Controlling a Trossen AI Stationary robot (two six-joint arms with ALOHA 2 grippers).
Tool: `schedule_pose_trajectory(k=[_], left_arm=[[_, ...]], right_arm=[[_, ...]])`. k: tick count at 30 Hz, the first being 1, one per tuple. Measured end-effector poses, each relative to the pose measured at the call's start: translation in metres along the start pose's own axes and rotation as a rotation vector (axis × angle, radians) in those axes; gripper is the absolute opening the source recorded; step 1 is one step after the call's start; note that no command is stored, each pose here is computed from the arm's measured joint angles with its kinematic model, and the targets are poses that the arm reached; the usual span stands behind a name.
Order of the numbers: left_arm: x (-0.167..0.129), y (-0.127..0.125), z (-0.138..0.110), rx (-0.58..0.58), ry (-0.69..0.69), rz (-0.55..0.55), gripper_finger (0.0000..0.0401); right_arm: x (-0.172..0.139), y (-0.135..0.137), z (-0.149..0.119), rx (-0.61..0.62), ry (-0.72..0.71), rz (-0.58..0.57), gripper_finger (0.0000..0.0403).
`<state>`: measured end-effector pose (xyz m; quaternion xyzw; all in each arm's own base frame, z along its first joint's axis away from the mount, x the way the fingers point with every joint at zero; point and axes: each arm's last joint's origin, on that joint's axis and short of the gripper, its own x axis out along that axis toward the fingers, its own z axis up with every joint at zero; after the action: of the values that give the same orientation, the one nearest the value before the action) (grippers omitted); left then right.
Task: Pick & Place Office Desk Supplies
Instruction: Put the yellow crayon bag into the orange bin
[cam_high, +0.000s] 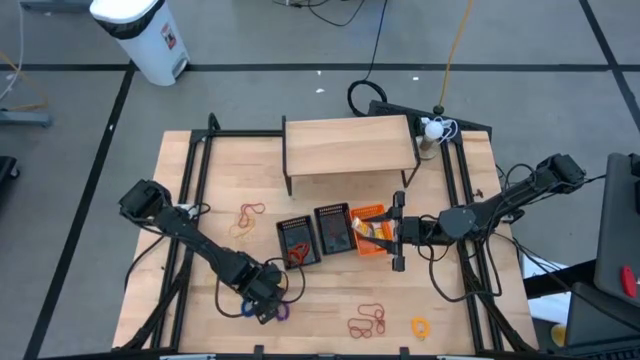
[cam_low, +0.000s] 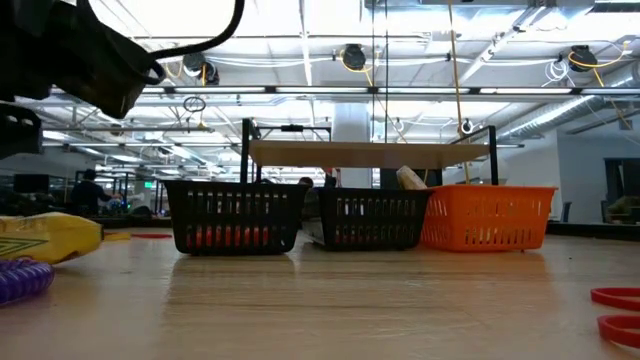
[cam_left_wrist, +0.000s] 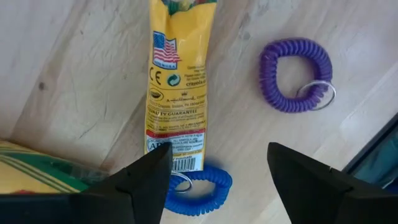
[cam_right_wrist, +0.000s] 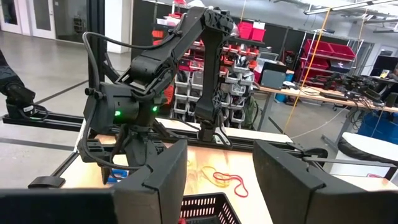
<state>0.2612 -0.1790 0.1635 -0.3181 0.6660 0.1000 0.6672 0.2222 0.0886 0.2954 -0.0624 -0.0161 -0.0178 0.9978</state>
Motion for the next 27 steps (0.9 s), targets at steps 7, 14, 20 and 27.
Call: schedule_pose_trajectory(k=[7, 14, 20, 27], left_arm=[[-0.002, 0.003, 0.006, -0.022, 0.069, -0.022, 0.0267], [-0.005, 0.007, 0.015, -0.02, 0.109, -0.046, 0.0267], [-0.006, 0.01, 0.015, -0.044, 0.155, -0.036, 0.0267], [-0.006, 0.012, 0.011, -0.071, 0.236, -0.034, 0.0267]], right_arm=[[0.0, 0.0, 0.0, 0.0, 0.0, 0.0, 0.0171], [0.0, 0.0, 0.0, 0.0, 0.0, 0.0, 0.0171], [0.0, 0.0, 0.0, 0.0, 0.0, 0.0, 0.0171], [0.0, 0.0, 0.0, 0.0, 0.0, 0.0, 0.0171]])
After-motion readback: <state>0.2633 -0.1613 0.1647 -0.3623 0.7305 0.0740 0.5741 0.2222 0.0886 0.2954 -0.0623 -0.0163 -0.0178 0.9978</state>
